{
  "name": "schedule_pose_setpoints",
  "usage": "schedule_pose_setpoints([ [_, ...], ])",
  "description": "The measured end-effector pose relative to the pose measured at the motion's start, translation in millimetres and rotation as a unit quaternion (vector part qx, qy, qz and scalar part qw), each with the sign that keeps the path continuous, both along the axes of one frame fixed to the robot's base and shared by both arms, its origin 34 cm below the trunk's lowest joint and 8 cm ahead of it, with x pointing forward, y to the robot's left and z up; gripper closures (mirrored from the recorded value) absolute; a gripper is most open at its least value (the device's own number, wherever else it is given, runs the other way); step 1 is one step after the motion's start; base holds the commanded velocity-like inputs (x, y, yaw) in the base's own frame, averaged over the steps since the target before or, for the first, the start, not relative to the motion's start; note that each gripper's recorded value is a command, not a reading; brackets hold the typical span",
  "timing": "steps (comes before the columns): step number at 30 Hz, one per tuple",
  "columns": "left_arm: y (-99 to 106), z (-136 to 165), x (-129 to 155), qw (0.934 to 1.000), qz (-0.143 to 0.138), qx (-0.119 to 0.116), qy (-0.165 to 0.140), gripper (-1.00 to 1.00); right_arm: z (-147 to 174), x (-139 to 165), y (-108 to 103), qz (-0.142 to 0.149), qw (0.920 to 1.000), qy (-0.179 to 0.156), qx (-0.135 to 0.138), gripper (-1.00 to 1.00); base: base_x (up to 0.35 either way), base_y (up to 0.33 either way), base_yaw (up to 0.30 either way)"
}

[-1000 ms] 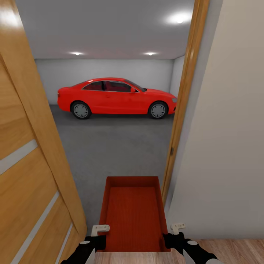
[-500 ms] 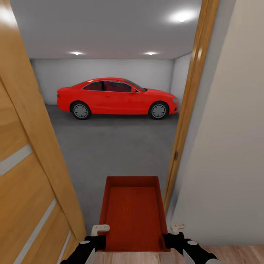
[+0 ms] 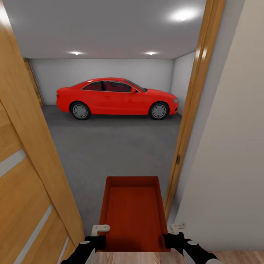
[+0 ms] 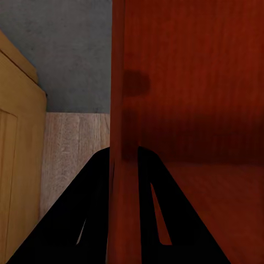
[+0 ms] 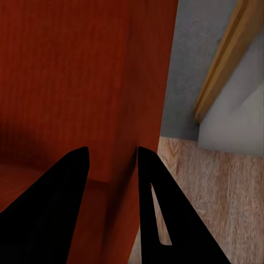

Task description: Move the two storage containers from the living room to the garage. In the garage, place one container on the floor and stack the other container on top of it (either order is fine).

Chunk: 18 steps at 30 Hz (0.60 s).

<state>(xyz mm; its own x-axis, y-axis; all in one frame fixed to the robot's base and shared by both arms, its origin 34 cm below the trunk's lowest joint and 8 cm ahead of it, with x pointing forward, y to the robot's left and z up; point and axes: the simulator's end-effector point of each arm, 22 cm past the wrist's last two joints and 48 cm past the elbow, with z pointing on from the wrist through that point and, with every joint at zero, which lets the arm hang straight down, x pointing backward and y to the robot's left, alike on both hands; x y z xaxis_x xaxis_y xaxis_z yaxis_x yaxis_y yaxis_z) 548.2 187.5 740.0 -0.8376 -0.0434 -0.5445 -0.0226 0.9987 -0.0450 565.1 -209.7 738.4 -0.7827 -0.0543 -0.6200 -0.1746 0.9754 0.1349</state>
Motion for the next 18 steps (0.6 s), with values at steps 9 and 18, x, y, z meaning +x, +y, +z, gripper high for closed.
schedule_pose_setpoints([
  [9, 0.8, 0.9, 0.6, 1.0000, -0.001, 0.001, 0.000, 1.00, 0.3, -0.1, 0.8, -0.001, 1.0000, 0.000, 0.001, 1.00, 0.112, 0.068, 0.000],
  [18, -0.1, 0.2, 0.3, 1.0000, 0.000, 0.000, 0.000, 1.00, 0.0, 0.1, -0.1, 0.000, 1.0000, 0.000, 0.000, 1.00, 0.132, 0.098, 0.000],
])
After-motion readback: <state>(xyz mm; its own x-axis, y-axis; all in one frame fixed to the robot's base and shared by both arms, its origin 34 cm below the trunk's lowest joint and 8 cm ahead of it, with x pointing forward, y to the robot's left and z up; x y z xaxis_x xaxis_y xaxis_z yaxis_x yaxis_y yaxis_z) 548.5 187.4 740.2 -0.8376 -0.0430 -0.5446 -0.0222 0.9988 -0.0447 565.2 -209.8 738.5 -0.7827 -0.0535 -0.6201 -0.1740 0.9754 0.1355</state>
